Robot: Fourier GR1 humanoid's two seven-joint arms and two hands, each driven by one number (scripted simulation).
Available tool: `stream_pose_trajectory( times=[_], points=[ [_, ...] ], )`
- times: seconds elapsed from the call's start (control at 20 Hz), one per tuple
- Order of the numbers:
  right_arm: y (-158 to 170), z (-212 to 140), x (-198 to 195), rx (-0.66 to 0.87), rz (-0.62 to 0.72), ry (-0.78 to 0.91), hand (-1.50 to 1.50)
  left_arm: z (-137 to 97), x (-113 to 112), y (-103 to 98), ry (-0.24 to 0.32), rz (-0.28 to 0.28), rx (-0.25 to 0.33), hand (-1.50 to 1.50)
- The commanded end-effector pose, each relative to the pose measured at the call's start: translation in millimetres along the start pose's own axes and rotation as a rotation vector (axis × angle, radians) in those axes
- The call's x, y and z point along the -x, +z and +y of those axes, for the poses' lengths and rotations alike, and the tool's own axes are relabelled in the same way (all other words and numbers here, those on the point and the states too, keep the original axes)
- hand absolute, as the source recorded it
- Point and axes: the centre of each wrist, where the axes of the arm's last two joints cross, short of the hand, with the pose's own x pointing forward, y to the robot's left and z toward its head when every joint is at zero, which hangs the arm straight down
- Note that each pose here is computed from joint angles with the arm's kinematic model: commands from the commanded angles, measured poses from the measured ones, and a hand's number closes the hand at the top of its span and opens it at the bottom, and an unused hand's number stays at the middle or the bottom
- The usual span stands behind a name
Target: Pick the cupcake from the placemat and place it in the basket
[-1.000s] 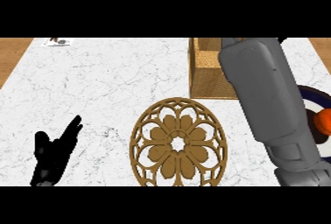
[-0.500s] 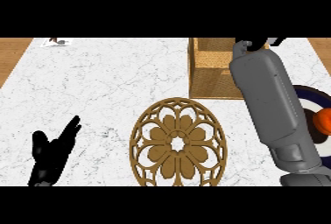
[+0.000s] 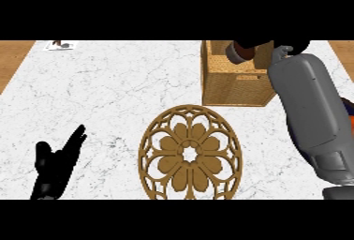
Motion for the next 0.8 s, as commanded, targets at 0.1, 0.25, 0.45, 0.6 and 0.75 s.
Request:
stream_pose_trajectory(
  times=[0.1, 0.25, 0.45, 0.6, 0.75],
  points=[
    [3.2, -12.6, -5.0, 0.033, -0.032, -0.038, -1.5, 2.4, 36.6, 0.4, 0.017, 0.141, 0.002, 0.0],
    [-4.1, -37.0, 6.7, 0.065, -0.02, -0.105, -1.5, 15.1, 22.3, 0.2, 0.012, 0.128, -0.01, 0.0],
    [-9.5, -52.5, 34.9, 0.147, 0.062, -0.187, -1.5, 3.5, 22.9, 1.7, 0.019, 0.137, -0.002, 0.0],
    [-8.2, -86.1, 27.7, 0.181, 0.067, -0.202, -1.5, 4.1, 26.4, 5.4, 0.029, 0.133, -0.014, 0.0],
    [-5.4, -110.5, 67.9, 0.19, 0.122, -0.189, -1.5, 6.5, 35.7, 5.1, 0.034, 0.137, -0.028, 0.0]
  ],
)
